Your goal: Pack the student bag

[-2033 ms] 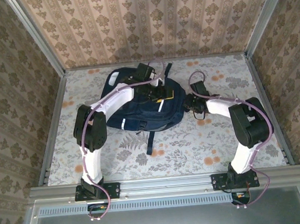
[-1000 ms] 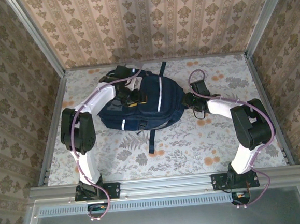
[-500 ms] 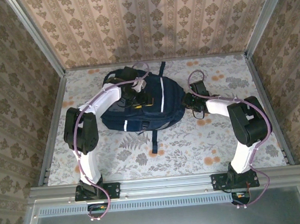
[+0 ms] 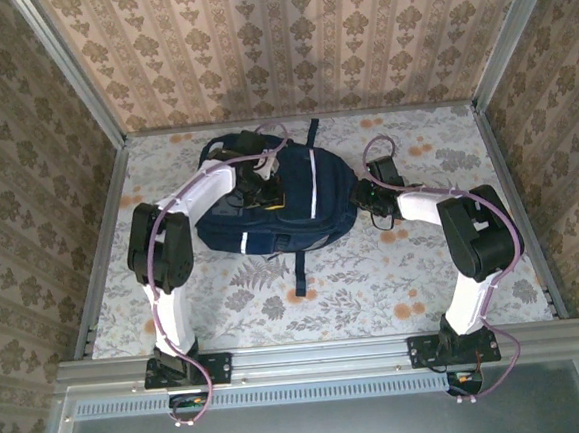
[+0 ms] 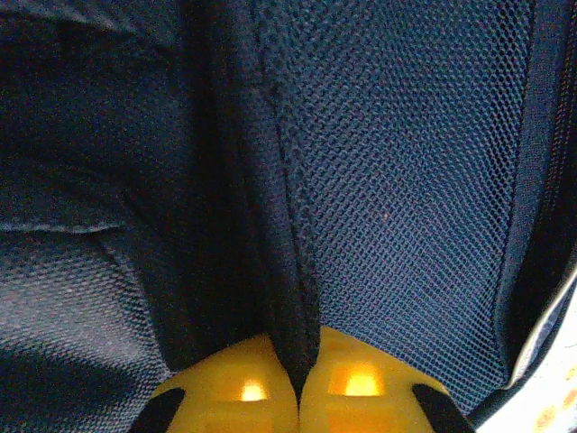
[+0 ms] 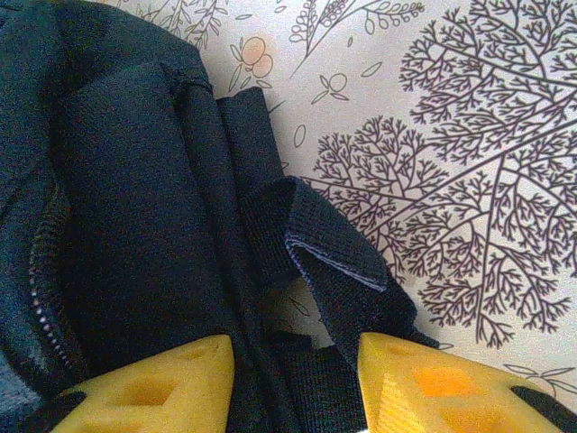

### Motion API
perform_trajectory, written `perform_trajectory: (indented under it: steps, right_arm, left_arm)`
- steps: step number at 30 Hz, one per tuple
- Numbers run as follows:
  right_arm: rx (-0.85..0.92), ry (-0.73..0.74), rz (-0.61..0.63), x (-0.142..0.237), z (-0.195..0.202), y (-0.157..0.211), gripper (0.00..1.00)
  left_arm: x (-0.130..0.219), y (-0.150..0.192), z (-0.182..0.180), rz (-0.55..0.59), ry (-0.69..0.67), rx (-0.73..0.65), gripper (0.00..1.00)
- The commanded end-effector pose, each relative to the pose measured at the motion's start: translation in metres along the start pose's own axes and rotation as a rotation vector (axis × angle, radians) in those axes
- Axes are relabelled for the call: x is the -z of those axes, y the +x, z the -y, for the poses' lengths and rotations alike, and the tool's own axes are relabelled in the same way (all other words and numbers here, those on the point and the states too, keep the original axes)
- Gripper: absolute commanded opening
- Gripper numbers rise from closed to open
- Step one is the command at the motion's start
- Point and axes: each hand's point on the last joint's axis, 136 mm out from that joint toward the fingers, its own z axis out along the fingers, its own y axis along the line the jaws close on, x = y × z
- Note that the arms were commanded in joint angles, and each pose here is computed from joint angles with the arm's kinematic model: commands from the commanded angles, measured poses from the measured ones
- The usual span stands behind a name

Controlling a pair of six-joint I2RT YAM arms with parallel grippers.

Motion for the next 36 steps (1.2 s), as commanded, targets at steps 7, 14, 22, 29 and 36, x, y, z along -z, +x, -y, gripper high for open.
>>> perform_trajectory:
  steps: [7, 14, 22, 29, 36]
  right_arm:
    - [0.067, 0.043, -0.007, 0.021, 0.002, 0.013, 0.42]
    - [0.21, 0.122, 0.181, 0.076, -0.011, -0.015, 0.49]
    - [0.541, -0.25, 0.242, 0.128, -0.081, 0.038, 0.46]
    - [0.786, -0.518, 0.222, 0.13, -0.107, 0.116, 0.41]
    - [0.993, -0.565, 0.25, 0.095, -0.114, 0.154, 0.44]
  left_arm:
    - [0.007, -0.006, 0.019, 0.077, 0.107, 0.003, 0.0]
    - [0.066, -0.034, 0.033, 0.24, 0.182, 0.161, 0.0]
    - [0.105, -0.054, 0.048, 0.291, 0.267, 0.303, 0.0]
    - [0.121, -0.054, 0.046, 0.302, 0.211, 0.38, 0.0]
    - [0.117, -0.053, 0.043, 0.292, 0.233, 0.427, 0.0]
